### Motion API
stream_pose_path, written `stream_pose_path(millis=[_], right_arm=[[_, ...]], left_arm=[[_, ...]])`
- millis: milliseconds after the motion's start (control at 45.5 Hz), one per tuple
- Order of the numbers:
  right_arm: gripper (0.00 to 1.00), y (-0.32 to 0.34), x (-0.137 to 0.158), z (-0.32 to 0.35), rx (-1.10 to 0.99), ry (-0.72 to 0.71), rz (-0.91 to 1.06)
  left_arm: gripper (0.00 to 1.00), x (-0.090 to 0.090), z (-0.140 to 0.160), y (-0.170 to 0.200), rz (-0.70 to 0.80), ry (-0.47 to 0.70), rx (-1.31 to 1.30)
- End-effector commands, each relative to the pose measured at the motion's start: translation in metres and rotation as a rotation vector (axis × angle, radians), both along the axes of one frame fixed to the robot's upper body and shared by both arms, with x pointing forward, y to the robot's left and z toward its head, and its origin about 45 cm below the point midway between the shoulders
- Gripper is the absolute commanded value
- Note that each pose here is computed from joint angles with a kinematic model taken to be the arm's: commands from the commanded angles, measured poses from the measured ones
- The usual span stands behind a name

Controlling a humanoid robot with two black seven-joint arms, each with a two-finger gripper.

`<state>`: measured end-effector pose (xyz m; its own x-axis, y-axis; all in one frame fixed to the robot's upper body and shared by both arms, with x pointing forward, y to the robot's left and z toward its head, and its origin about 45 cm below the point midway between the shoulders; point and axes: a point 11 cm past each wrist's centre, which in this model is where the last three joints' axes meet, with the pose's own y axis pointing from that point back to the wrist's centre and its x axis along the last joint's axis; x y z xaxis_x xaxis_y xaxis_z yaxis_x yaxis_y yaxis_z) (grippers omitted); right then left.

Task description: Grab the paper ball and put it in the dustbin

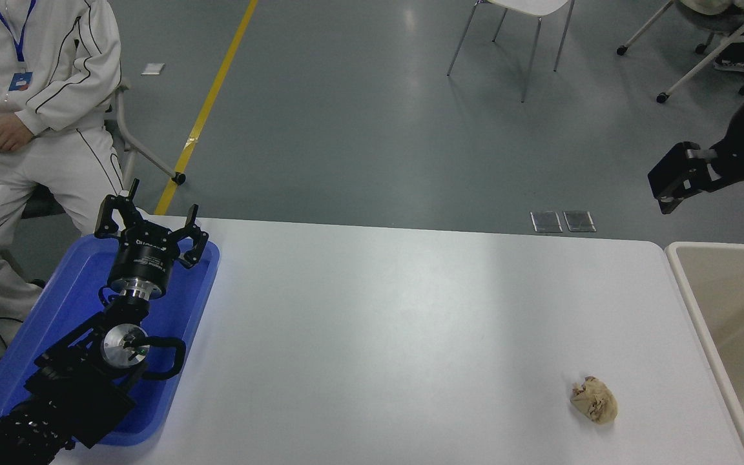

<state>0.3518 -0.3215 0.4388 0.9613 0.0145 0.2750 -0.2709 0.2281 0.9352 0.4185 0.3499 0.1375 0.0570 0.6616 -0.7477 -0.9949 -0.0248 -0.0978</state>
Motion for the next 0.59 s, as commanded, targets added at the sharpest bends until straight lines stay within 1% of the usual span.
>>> stream_pose_path(millis=[0, 571], right_arm=[[1.0, 0.0003, -0.0003, -0.0007, 0.001, 0.002, 0.001], [1.0, -0.0004, -0.0003, -0.0053, 0.0, 0.014, -0.001]], left_arm=[[1.0, 0.0, 0.0001, 0.0, 0.0, -0.001, 0.001], [1.0, 0.0, 0.0, 0.0, 0.0, 0.0, 0.0]])
